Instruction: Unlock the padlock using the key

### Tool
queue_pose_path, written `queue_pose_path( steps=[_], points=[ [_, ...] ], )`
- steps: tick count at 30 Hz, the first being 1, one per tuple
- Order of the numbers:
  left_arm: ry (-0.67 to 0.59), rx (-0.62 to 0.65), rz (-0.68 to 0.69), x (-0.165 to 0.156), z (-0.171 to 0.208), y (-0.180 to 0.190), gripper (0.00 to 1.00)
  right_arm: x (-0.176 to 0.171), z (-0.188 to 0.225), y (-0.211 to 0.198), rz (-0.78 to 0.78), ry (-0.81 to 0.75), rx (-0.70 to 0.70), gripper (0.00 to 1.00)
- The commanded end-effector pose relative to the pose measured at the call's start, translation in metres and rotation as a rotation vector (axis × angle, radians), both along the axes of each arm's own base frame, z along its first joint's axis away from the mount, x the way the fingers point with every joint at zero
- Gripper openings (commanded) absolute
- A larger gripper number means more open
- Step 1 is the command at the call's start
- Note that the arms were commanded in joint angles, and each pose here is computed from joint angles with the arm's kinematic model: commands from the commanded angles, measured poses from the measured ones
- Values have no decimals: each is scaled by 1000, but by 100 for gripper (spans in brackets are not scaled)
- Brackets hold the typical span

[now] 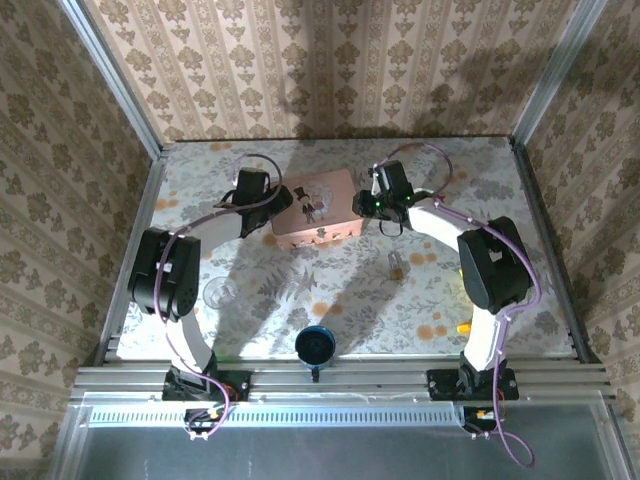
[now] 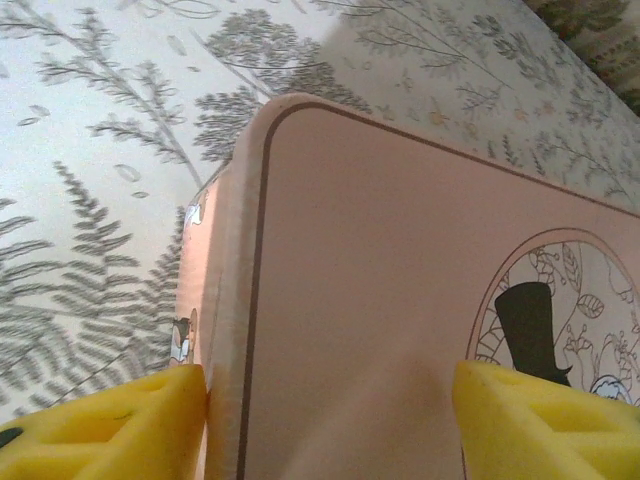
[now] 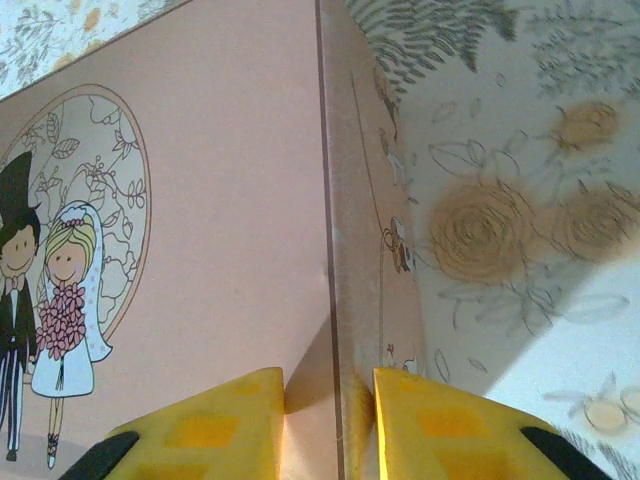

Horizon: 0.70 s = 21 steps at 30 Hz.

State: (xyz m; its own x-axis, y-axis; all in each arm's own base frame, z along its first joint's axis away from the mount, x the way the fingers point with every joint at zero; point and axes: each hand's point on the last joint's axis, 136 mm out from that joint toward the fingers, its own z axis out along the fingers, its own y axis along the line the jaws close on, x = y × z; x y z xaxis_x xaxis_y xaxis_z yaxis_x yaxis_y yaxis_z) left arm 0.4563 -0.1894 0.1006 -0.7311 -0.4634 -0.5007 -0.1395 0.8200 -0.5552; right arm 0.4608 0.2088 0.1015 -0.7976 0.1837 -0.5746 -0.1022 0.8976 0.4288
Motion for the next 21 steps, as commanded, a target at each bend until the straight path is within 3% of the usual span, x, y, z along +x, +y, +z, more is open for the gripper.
queue_pose_path(
  steps=[1, 8, 14, 21],
  points=[
    [-31, -82, -149, -2, 15, -44, 67, -22, -3, 5, -18, 48, 15, 30],
    [-45, -98, -172, 3, 16, -53, 69, -35, 6, -5, -54, 45, 10, 33],
    [-61, -108, -175, 9, 23, -55, 71, -41, 17, -14, -78, 32, -21, 48],
    [-149, -86, -95, 4, 61, -9, 85, -54, 53, -58, -147, -49, -201, 59]
  ],
)
